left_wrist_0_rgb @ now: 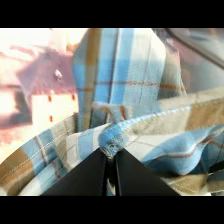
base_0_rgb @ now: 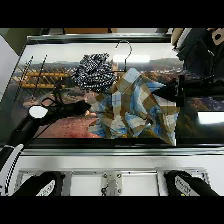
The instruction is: Fold the clothes and pants, and hang the long-sleeved shirts on hangers.
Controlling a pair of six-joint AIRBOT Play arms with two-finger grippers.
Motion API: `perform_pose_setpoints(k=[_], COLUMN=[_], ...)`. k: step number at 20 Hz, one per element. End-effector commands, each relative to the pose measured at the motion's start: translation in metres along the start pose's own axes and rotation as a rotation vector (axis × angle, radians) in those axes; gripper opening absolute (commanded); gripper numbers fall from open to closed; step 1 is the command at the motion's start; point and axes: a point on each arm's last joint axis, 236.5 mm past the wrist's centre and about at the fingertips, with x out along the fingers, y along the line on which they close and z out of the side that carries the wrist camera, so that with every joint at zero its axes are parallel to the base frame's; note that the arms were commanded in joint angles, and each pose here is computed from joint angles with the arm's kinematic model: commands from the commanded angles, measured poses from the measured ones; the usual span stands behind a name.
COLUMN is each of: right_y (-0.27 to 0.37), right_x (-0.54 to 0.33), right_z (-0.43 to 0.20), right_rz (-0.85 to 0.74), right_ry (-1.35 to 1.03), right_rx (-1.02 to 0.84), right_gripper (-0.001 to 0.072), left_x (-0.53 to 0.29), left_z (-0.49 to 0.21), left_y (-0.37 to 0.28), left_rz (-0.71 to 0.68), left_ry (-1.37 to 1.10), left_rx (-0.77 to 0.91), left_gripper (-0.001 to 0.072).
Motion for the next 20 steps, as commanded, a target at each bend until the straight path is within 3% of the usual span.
perform_pose_setpoints(k=[1,12,15,20], right_y=[0.012,0.037,0.020,0.004], right_x=[-0.005,-0.007,-0.012,-0.021], right_z=[0.003,-0.013,-0.042,-0.061], right_rz=[-0.005,0.075,-0.014,-0.120], right_ry=[0.000,0.077,0.205,0.286], right_rx=[0.015,0.037,0.092,0.136], right_gripper=[0.0008,0.0007,0.0007,0.0007], left_x=[-0.019,-0.022,-0.035,-0.065], left_z=[0.011,0.024,0.041,0.068], left_y=[0.009,0.017,0.022,0.010], left_rz=[0.032,0.050,0.060,0.127], left_ry=[-0.036,-0.084,-0.115,-0.107], left_rx=[0.031,0.017,0.008,0.160], left_gripper=[0.0011,0.0012,0.0011,0.0011])
